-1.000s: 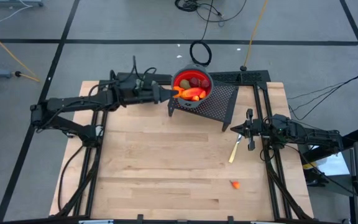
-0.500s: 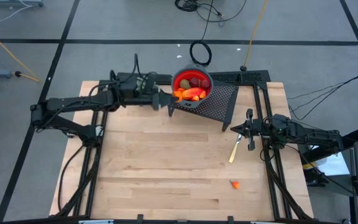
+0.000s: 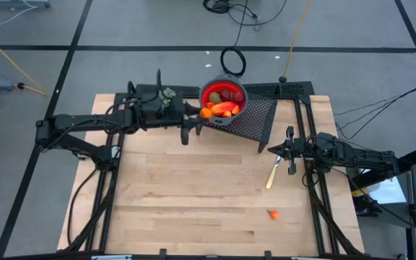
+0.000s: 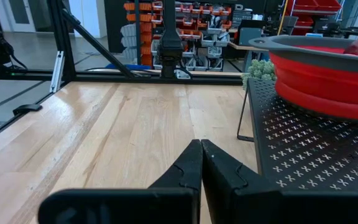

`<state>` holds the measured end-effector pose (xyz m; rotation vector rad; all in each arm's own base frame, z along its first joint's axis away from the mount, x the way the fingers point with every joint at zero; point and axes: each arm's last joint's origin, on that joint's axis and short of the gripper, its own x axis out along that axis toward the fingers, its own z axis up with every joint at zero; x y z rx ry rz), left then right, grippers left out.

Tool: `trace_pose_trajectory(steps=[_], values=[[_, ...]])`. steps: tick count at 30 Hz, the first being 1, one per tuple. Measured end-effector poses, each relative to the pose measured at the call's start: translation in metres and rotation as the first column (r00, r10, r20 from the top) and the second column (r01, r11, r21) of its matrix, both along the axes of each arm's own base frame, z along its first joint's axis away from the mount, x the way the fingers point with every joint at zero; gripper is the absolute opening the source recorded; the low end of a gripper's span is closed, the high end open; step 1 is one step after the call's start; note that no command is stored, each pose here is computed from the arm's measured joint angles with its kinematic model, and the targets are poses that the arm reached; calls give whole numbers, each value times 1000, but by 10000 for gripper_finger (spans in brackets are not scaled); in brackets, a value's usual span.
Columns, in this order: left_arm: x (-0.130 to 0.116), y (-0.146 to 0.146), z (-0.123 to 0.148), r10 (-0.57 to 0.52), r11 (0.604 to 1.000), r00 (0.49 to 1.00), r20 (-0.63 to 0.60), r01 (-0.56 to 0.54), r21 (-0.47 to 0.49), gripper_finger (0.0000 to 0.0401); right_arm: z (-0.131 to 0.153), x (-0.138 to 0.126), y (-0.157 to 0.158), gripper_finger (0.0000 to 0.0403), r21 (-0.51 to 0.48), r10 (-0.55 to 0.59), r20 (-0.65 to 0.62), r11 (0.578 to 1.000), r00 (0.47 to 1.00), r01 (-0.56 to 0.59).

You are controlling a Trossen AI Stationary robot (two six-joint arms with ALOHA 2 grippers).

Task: Pick & Place Fruit
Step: Put the tangerine into the red strainer bowl

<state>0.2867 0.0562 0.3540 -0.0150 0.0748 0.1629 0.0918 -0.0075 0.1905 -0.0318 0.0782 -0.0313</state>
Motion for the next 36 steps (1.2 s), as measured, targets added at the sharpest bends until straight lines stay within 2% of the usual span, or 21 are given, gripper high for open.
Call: trace_pose_trajectory(steps=[4,7,15,26,30,36], values=[[2,9,0,120,993,993,-8,-120,-5,108,0,0,0,0,0,0,0,1000,1000,0],[9,17,5,156,987,988,1,-156,-37,108,0,0,0,0,0,-6,0,1000,1000,6],[44,43,13,192,977,953,-235,-208,-44,108,0,0,-1,0,14,-53,0,999,999,53],[84,85,4,228,956,844,-486,-289,-54,108,0,0,-1,0,25,-51,0,998,999,51],[92,94,-4,226,950,803,-551,-307,-58,108,0,0,-1,0,30,-51,0,998,999,51],[88,94,-13,228,937,749,-622,-342,-68,108,0,0,-1,0,30,-51,0,998,999,51]])
